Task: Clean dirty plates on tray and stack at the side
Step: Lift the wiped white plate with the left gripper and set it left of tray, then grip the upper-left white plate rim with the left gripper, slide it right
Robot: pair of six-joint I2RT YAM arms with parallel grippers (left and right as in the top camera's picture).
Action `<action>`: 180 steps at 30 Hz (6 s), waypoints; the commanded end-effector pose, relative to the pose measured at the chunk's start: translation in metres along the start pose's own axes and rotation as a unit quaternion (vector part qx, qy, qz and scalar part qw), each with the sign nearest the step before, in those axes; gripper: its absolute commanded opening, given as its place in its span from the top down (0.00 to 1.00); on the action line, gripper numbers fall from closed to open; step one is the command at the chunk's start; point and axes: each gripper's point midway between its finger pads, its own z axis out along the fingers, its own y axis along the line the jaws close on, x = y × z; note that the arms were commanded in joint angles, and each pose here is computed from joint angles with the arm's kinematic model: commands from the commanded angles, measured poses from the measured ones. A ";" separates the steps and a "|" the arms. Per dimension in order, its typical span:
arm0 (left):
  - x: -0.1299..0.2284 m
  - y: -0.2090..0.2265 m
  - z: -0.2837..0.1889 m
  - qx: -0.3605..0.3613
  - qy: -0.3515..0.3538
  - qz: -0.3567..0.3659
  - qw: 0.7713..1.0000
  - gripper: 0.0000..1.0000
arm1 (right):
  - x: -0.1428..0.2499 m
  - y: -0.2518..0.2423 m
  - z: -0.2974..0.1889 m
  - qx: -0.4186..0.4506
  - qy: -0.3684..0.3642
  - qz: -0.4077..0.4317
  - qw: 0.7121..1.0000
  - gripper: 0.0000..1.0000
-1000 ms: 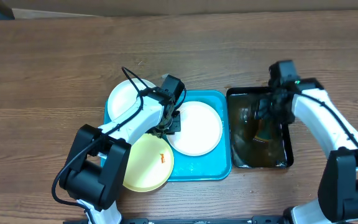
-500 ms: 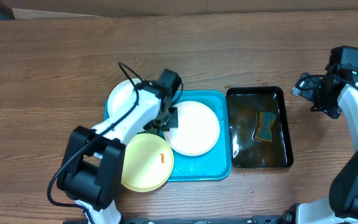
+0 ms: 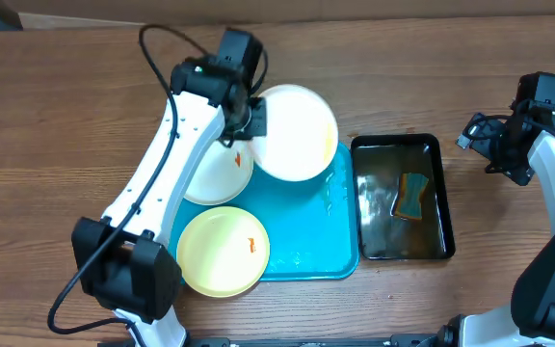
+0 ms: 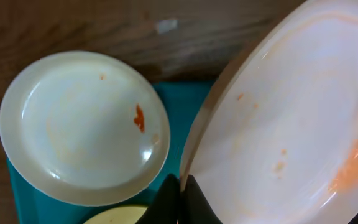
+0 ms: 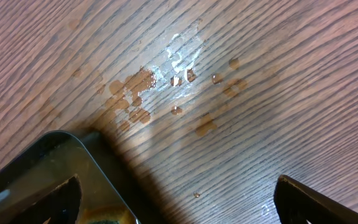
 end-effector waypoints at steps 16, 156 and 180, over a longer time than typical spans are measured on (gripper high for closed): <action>-0.003 -0.160 -0.111 -0.210 -0.358 0.205 0.887 0.96 | -0.006 0.001 -0.003 -0.004 -0.009 0.003 1.000 0.00; 0.082 0.190 0.117 -0.089 0.054 -0.200 0.974 0.72 | -0.006 0.001 -0.003 -0.004 -0.009 0.003 1.000 0.00; 0.079 0.071 0.115 0.156 0.082 -0.127 0.976 0.96 | -0.006 0.001 -0.003 -0.004 -0.009 0.003 1.000 0.00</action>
